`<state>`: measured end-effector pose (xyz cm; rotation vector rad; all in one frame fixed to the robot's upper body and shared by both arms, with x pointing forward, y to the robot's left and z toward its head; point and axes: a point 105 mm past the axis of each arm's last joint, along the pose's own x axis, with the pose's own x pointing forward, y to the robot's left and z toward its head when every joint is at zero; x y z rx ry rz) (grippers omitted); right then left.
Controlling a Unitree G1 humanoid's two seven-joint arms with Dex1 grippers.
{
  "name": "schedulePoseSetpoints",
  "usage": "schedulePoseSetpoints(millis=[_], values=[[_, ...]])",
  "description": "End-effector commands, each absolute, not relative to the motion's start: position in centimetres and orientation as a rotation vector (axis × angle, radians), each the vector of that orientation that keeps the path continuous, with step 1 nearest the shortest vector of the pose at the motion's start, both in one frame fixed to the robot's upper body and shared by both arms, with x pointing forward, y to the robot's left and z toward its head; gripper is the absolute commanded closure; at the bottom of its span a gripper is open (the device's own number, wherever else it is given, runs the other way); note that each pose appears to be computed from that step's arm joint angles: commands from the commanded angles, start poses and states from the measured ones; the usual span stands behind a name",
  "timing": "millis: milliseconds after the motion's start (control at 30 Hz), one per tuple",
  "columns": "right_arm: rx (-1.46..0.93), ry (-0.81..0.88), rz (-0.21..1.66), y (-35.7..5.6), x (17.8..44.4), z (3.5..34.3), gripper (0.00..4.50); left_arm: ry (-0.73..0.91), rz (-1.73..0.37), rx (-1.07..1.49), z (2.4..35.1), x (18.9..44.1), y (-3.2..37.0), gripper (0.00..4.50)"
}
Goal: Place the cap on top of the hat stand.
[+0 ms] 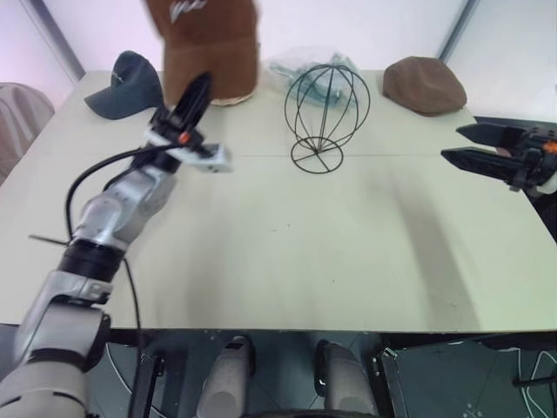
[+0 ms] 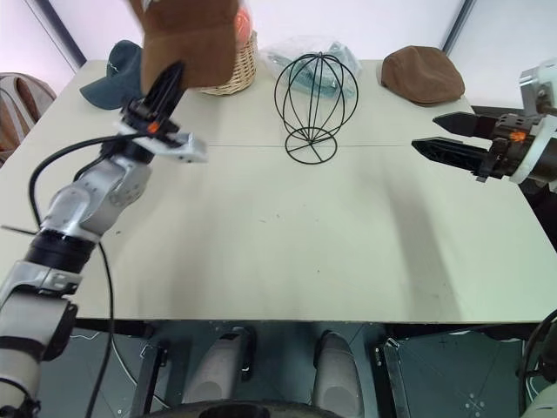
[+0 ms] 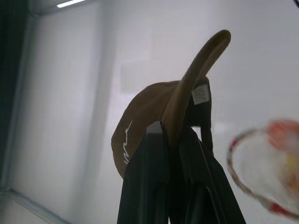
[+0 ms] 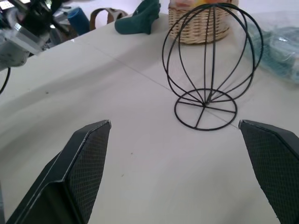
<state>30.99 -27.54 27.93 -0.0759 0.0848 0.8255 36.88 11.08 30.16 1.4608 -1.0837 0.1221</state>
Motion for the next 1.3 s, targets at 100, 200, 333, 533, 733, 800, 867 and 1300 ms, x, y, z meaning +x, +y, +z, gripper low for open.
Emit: schedulePoseSetpoints(millis=[100, 200, 333, 533, 733, 800, 867, 1300], values=[[-0.117, -0.002, 0.775, -29.4, 30.8, 30.3, 0.0, -1.126, 0.086, 1.405, 32.3, 36.3, 5.8, 4.47], [-0.104, -0.037, 0.751, -30.4, 30.5, 31.2, 0.0, -1.117, 0.047, 1.356, 31.7, 36.8, 3.8, 4.47], [-0.09, -0.066, 0.733, -31.2, 30.1, 32.1, 0.0, -1.093, -0.005, 1.34, 30.5, 37.3, 2.0, 4.47], [-0.086, -0.073, 0.726, -30.9, 29.4, 32.3, 0.0, -1.024, -0.125, 1.37, 27.4, 38.3, -0.3, 4.47], [-0.077, -0.07, 0.724, -30.4, 29.4, 32.1, 0.0, -1.035, -0.184, 1.373, 26.4, 38.2, -1.8, 4.47], [-0.074, -0.069, 0.725, -30.2, 29.4, 32.0, 0.0, -1.027, -0.206, 1.373, 26.0, 38.3, -2.2, 4.47], [-0.072, -0.067, 0.725, -30.1, 29.3, 31.8, 0.0, -1.029, -0.221, 1.372, 25.9, 38.3, -2.5, 4.47], [-0.058, -0.056, 0.718, -30.3, 29.6, 31.0, 0.0, -0.968, -0.362, 1.36, 22.1, 36.7, -3.3, 4.47]])
